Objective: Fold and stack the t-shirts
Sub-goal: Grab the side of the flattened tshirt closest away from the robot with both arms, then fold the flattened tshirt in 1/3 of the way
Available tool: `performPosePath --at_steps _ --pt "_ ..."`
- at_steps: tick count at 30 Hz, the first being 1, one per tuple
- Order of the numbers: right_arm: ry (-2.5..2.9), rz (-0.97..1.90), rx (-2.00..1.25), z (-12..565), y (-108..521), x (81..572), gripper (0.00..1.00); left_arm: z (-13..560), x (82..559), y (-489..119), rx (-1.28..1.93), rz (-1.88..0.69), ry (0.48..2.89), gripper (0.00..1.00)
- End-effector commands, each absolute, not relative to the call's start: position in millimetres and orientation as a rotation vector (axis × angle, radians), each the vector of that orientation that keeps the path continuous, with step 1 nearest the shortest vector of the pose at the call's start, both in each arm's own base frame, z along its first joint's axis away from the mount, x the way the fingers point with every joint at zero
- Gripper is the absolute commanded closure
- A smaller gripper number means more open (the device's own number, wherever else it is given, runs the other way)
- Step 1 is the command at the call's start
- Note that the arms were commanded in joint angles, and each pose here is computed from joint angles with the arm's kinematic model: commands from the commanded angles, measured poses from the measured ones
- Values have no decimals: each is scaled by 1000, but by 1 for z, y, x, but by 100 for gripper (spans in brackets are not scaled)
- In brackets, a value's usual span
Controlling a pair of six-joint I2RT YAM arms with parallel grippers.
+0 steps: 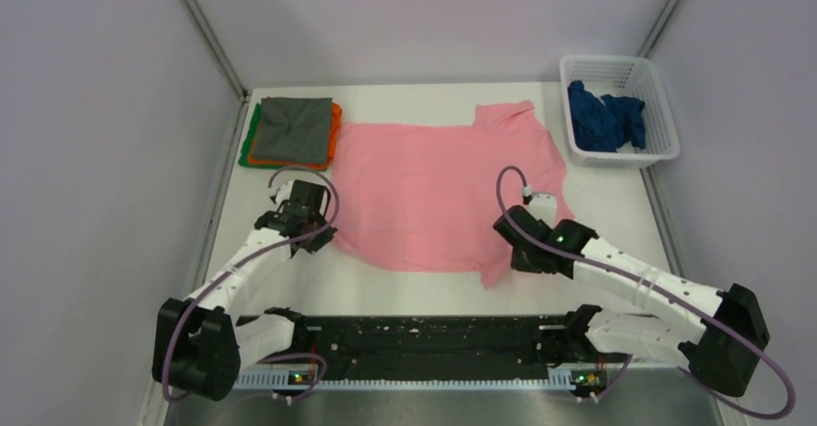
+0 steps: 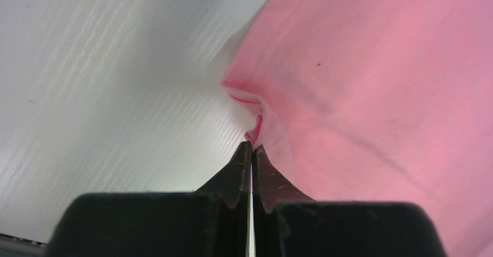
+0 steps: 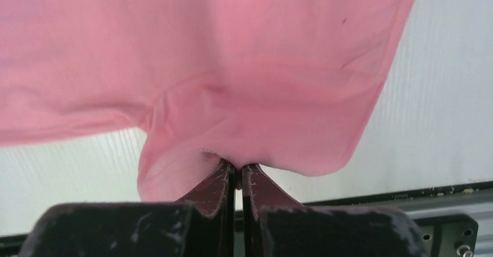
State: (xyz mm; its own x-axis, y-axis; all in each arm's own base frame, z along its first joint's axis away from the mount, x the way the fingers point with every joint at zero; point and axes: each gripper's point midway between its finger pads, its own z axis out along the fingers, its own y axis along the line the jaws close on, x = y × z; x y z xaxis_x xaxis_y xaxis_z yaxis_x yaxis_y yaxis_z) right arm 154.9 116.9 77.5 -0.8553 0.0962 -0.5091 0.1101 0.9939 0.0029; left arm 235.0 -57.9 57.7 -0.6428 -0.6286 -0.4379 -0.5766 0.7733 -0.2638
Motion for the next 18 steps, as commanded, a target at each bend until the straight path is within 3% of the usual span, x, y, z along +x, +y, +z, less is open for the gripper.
performPosePath --at_steps 1,18 --pt "2436 -16 168 119 116 206 100 82 270 -64 -854 -186 2392 100" --pt "2295 -39 225 157 104 312 100 91 330 -44 -902 -171 2361 100"
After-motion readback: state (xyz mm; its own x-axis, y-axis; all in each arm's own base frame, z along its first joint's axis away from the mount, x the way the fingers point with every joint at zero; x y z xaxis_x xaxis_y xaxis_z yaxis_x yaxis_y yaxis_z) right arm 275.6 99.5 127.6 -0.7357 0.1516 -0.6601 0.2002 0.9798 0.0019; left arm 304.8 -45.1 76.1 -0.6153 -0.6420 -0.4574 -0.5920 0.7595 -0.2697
